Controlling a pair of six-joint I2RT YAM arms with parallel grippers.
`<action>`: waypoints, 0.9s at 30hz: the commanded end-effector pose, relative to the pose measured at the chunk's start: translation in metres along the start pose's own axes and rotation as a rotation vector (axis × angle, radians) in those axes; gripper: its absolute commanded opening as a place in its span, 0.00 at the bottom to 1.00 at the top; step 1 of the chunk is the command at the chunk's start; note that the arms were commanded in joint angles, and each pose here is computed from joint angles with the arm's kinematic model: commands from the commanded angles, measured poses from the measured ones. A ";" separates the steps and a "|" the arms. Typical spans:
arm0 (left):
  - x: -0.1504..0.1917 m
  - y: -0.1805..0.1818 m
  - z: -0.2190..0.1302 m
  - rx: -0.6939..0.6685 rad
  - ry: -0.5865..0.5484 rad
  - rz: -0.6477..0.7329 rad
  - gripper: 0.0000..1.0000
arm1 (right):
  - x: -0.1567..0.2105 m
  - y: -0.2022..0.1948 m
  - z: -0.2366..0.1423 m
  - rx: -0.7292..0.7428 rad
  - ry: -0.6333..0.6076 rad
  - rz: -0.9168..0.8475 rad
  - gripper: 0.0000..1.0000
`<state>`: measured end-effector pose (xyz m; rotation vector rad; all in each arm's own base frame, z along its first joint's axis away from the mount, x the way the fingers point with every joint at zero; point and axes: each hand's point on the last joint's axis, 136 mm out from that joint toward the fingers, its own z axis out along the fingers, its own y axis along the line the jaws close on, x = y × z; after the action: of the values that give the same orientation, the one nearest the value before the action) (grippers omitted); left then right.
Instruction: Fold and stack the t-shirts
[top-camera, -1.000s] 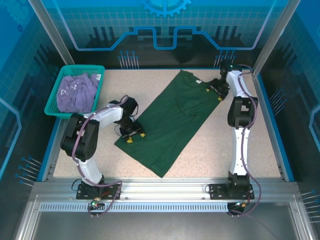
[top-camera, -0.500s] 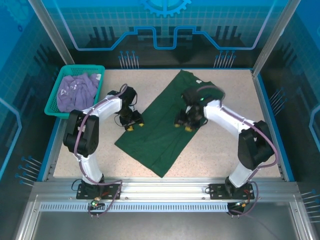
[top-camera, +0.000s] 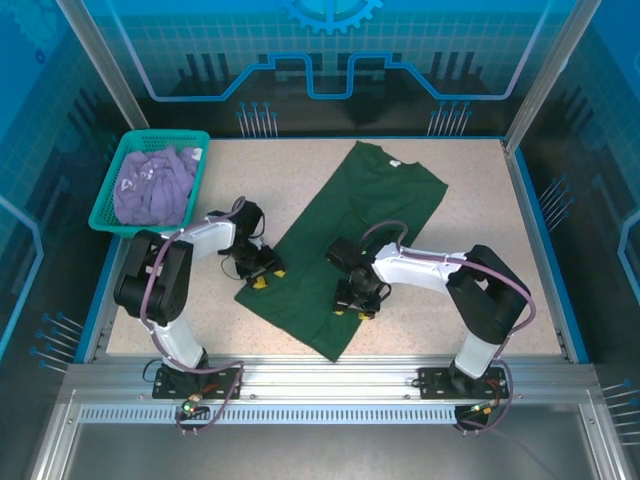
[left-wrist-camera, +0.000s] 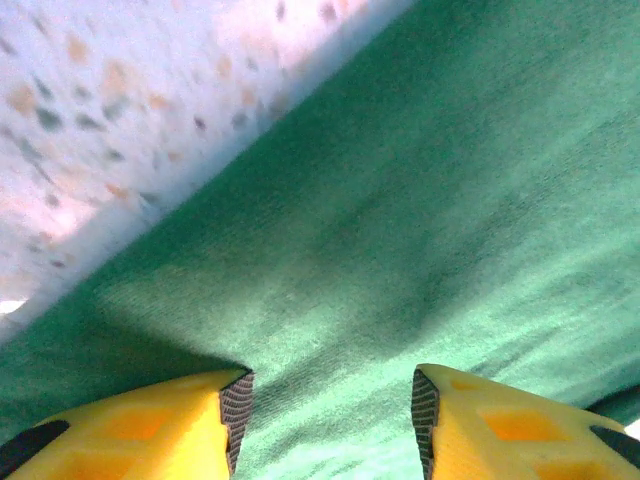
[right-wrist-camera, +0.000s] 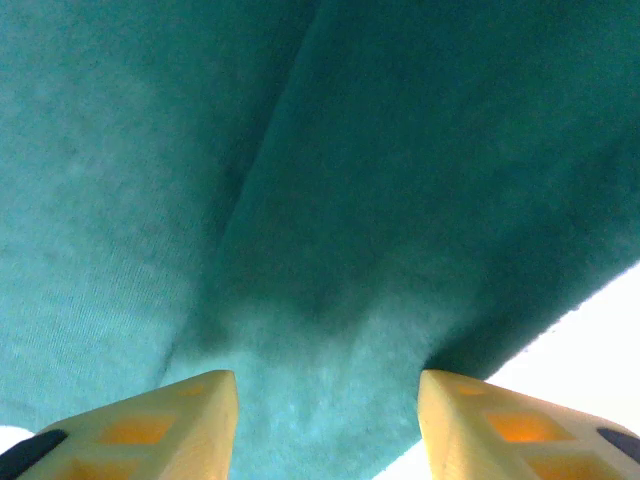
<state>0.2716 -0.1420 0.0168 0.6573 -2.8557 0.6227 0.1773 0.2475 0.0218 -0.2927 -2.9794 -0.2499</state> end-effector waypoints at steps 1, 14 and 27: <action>0.036 0.017 0.022 -0.005 0.111 -0.078 0.51 | -0.005 -0.036 0.007 0.131 0.018 0.105 0.53; 0.098 -0.010 0.050 0.063 0.139 -0.117 0.55 | -0.032 -0.114 -0.039 0.112 -0.027 0.400 0.67; 0.018 -0.114 -0.081 -0.040 -0.346 0.110 0.69 | -0.144 -0.117 -0.128 -0.207 -0.313 0.424 0.70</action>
<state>0.2823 -0.2214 0.1210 0.7602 -3.0734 0.6947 0.2728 0.0858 0.0961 -1.0757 -3.0229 -0.3701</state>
